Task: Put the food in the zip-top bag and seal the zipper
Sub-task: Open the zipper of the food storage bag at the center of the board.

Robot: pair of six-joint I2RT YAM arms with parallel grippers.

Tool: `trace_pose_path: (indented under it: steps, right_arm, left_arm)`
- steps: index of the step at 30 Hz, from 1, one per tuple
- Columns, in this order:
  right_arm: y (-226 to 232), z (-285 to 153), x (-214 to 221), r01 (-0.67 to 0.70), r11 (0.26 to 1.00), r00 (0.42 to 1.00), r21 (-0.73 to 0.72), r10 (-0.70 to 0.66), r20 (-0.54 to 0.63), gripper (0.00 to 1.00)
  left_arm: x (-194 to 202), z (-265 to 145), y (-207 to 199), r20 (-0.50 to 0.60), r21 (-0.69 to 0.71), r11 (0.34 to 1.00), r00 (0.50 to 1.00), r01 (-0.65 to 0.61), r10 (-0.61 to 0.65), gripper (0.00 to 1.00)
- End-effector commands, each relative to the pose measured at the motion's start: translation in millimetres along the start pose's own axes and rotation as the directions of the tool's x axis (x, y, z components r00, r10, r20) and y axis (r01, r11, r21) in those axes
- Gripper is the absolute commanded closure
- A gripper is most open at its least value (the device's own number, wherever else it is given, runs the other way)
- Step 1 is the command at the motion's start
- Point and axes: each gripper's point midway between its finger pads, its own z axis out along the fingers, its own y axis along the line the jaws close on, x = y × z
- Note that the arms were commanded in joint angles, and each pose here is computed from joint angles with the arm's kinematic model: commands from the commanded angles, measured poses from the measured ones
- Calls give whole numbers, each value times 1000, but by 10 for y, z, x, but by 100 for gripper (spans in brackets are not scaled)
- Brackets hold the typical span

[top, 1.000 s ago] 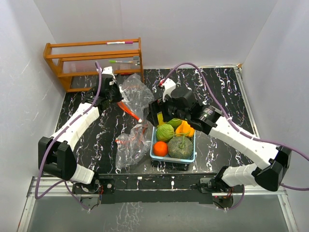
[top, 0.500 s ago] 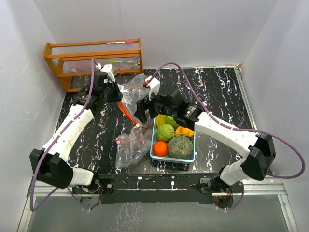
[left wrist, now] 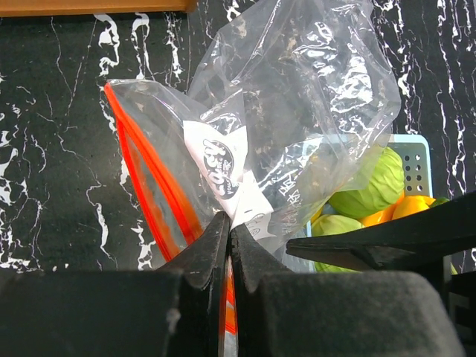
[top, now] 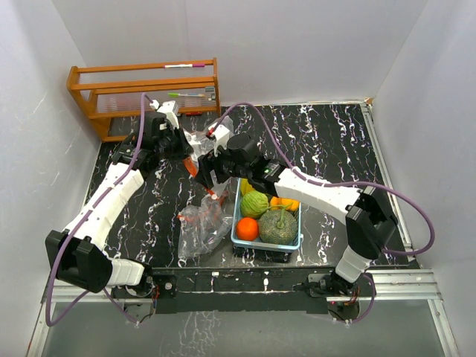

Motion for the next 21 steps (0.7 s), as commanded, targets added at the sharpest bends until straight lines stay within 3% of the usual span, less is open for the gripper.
trace_pose_path:
  steps: [1, 4, 8, 11, 14, 17, 18, 21]
  right_arm:
    - [125, -3, -500, 10, 999, 988, -36, -5, 157, 27]
    - [142, 43, -486, -1, 999, 988, -48, 8, 156, 32]
    - [127, 72, -449, -19, 999, 989, -42, 25, 146, 66]
    - [71, 75, -421, -34, 999, 990, -14, 35, 135, 81]
    - [46, 62, -393, -41, 999, 991, 2, 40, 126, 90]
    - [17, 15, -422, -59, 998, 988, 22, 55, 144, 92]
    - [-7, -5, -424, -66, 997, 987, 38, 59, 151, 92]
    - [-90, -94, -504, -95, 991, 976, 91, 75, 202, 92]
  left_arm:
    - [-110, -184, -167, 46, 65, 998, 999, -5, 2, 100]
    - [-93, -179, -173, 41, 70, 998, 999, -5, 2, 100]
    - [-44, -155, -158, 31, 71, 997, 1000, -3, 1, 100]
    - [-24, -150, -153, 30, 71, 997, 1000, -1, -1, 100]
    - [-28, -149, -157, 35, 75, 997, 999, 1, -3, 100]
    - [-22, -143, -136, 42, 67, 998, 999, 0, -3, 100]
    - [-18, -144, -129, 45, 65, 998, 999, 0, -3, 96]
    - [-18, -188, -150, 61, 79, 997, 998, -1, -3, 54]
